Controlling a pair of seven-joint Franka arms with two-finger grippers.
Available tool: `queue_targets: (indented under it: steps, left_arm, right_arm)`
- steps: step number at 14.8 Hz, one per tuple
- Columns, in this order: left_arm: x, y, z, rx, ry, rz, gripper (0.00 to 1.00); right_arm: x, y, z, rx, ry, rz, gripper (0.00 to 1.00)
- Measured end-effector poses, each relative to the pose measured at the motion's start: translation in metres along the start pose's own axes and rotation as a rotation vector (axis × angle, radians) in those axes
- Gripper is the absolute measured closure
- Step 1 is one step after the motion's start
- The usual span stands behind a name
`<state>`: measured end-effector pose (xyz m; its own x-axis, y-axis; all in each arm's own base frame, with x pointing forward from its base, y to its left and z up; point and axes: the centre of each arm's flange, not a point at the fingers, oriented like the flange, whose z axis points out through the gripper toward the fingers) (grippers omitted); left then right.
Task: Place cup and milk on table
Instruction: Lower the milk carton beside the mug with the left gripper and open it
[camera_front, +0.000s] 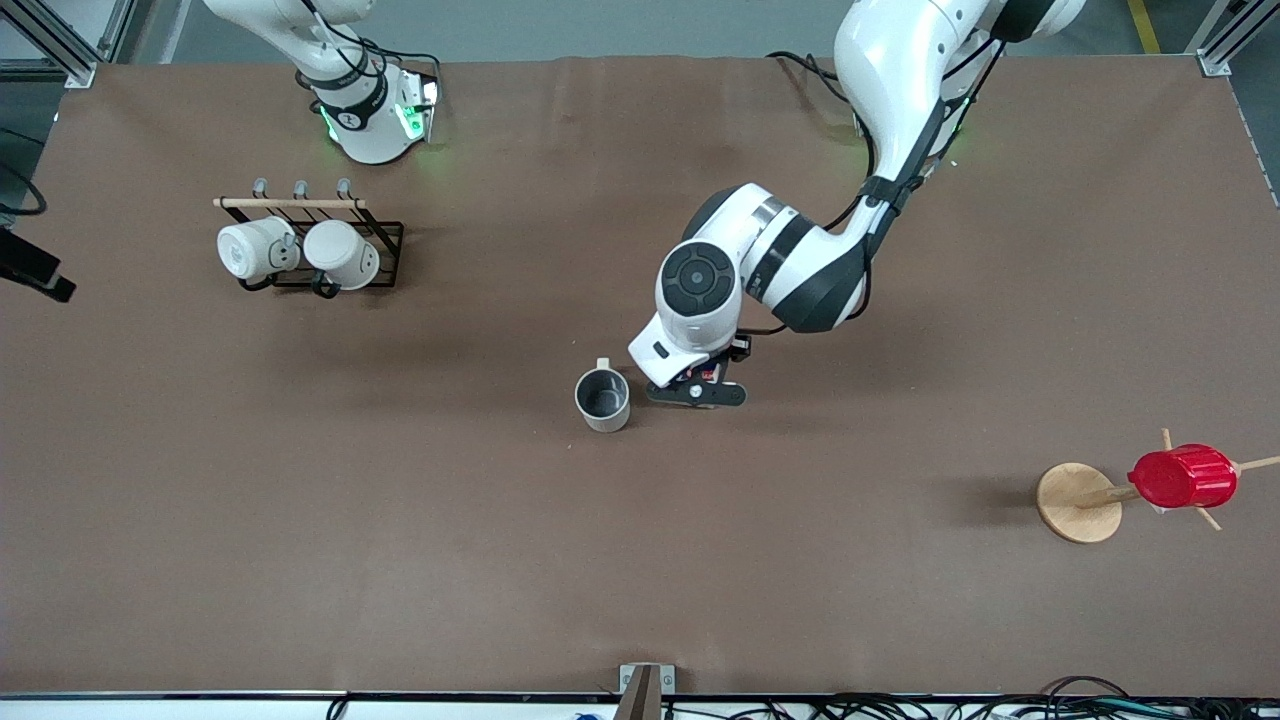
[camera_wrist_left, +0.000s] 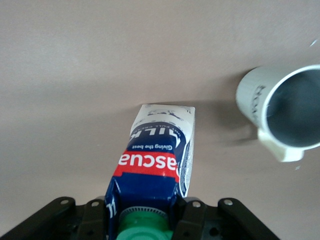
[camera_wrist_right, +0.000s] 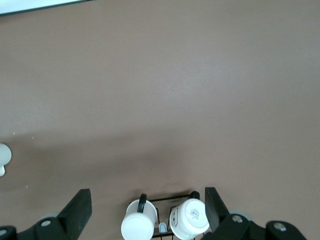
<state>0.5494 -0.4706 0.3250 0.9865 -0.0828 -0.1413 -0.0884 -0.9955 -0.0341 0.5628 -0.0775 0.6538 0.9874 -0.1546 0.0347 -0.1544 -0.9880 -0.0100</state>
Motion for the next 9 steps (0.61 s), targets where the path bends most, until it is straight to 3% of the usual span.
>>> queue_targets:
  steps: [3,9]
  left_arm:
    - [0.011,0.007,0.000,-0.033,0.038,-0.031,0.81]
    - [0.015,0.009,0.004,-0.040,0.044,-0.035,0.81]
  right_arm:
    - [-0.003,-0.005,0.001,0.001,-0.026,-0.010,0.00]
    - [-0.003,-0.008,0.002,0.001,-0.028,-0.015,0.00]
